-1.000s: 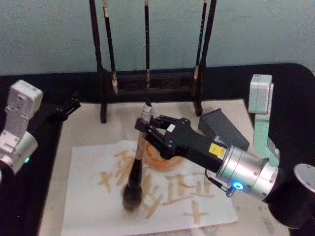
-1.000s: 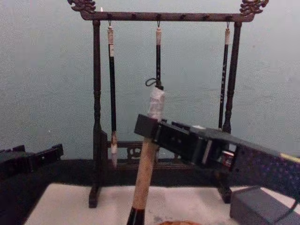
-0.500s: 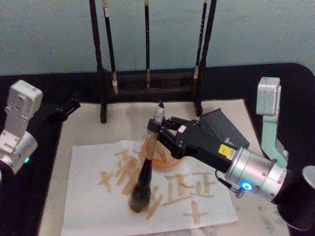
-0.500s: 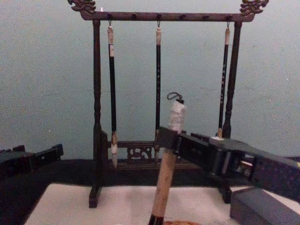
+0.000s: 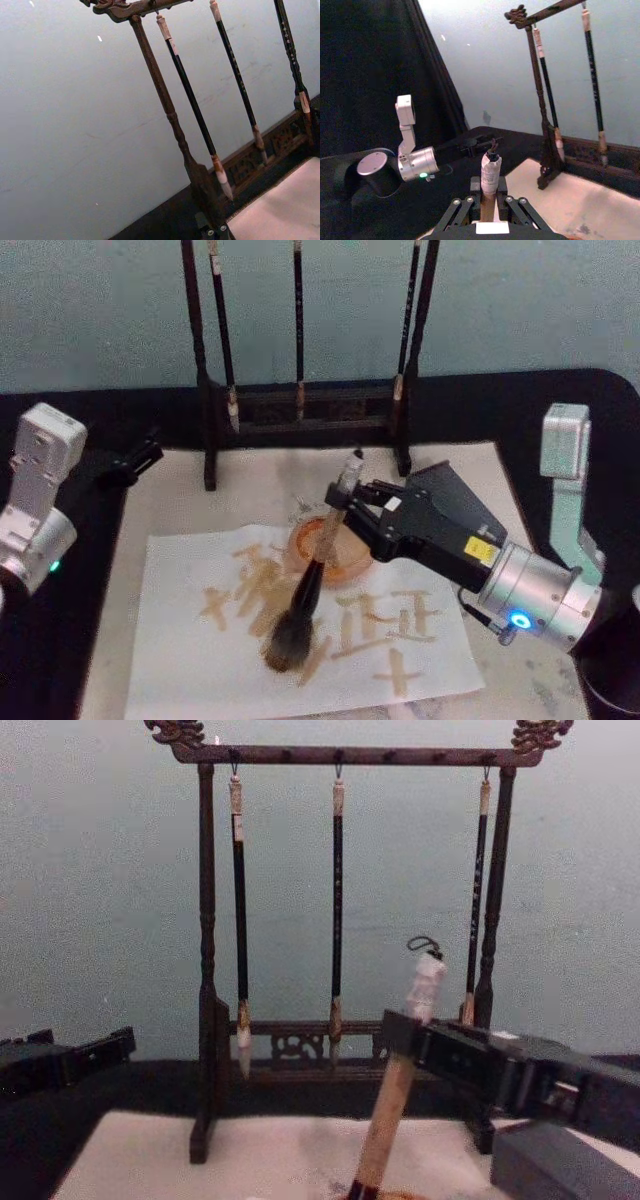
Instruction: Pick up the brush from the inkstone, write on the paper, then place the brush back to its original position.
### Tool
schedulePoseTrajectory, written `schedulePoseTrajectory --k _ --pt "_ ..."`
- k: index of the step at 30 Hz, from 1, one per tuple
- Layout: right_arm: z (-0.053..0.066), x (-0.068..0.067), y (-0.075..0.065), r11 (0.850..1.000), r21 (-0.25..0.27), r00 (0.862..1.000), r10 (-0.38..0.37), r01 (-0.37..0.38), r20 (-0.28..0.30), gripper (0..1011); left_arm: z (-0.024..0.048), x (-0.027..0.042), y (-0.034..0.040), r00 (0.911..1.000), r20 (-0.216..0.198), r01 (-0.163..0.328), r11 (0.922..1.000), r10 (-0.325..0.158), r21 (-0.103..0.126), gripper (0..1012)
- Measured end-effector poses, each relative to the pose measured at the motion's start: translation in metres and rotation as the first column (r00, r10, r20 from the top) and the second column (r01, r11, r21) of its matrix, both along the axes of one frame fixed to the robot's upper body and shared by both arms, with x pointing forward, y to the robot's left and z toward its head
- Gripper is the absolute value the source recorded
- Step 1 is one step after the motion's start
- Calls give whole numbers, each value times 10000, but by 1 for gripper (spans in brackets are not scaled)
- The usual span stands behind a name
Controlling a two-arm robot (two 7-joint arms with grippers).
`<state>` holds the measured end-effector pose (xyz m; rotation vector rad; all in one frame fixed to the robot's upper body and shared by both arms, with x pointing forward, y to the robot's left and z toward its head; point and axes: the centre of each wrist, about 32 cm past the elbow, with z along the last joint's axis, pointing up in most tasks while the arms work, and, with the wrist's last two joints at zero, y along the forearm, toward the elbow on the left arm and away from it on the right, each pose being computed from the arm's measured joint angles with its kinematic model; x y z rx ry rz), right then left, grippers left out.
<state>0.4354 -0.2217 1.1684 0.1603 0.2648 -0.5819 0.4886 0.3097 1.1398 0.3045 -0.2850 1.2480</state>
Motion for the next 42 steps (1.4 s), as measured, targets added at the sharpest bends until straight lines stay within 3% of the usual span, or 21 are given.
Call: schedulePoseTrajectory --k 19,42 --pt "14 -49 -256 9977 -103 9978 -664 664 -16 195 0 0 0 10000 1 0 10000 0 0 1002" --pt "26 -124 -425 9945 -49 9944 -1048 1048 -109 195 0 0 0 10000 0 0 10000 0 0 1002"
